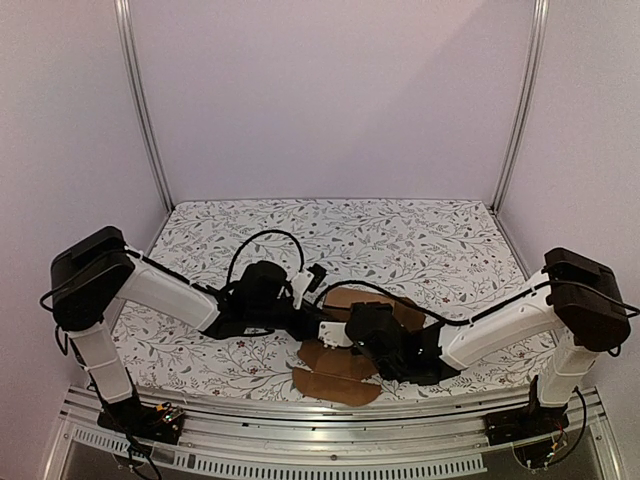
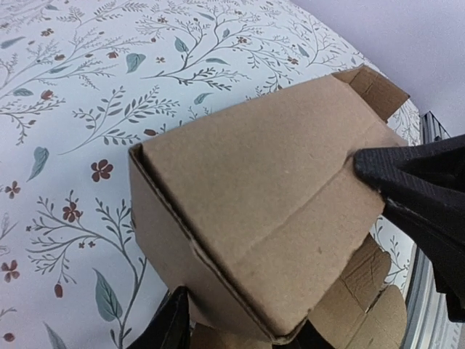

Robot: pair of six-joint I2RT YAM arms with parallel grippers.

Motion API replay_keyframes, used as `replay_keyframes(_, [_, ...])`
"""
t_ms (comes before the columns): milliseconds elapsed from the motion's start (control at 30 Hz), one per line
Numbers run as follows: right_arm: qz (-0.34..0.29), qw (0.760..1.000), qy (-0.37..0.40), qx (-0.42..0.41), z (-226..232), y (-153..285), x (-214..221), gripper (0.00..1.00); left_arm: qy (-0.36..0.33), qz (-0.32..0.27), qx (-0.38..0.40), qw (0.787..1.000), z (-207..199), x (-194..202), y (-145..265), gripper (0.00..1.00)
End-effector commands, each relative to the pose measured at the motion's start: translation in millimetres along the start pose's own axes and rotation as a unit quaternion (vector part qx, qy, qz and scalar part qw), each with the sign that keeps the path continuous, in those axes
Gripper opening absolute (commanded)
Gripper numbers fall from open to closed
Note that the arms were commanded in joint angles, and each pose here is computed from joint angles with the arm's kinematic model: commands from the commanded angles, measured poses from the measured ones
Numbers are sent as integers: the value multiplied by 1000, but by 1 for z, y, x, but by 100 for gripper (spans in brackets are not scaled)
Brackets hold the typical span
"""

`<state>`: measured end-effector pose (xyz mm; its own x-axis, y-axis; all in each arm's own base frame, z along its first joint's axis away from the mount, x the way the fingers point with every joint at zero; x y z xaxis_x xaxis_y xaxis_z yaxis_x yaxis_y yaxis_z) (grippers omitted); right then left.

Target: Fold the paper box

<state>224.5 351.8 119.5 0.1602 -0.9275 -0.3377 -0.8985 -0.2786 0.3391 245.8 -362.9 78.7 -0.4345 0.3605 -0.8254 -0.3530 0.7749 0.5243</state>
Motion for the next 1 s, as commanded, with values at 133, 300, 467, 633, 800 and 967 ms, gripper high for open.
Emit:
replay_keyframes(133, [6,1000,12,-24,22,4,-3,0,-17,-6,-40,999,-6,12,-4,36])
replay_keyframes(300, [6,1000,-1,-24,22,6,-8,0,-24,-19,-52,998,-9,9,-5,28])
replay_keyframes(467, [13,1000,-6,-26,21,6,-10,0,-30,-28,-52,998,-14,4,-6,14])
replay_keyframes(633, [14,999,-22,-31,20,8,-13,0,-31,-36,-55,997,-16,0,-6,4])
replay_keyframes(800, [13,998,-41,-37,16,10,-17,3,-36,-42,-67,996,-15,-4,-4,0])
replay_keyframes(967, [11,996,-78,-45,7,15,-23,23,-43,-34,-80,995,-14,-5,-4,0])
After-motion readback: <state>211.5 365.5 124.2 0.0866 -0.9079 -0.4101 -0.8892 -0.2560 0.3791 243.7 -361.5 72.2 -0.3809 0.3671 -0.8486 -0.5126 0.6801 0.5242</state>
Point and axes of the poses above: each gripper's point midway between its finger pads, its own y axis back along the fingers, its own z axis along the line the jaws close on, x = y × z, the point moved 3 cm from there along y, back along the fingers, and after that the axes turned 9 degrees about -y, right-handed, at the moved point
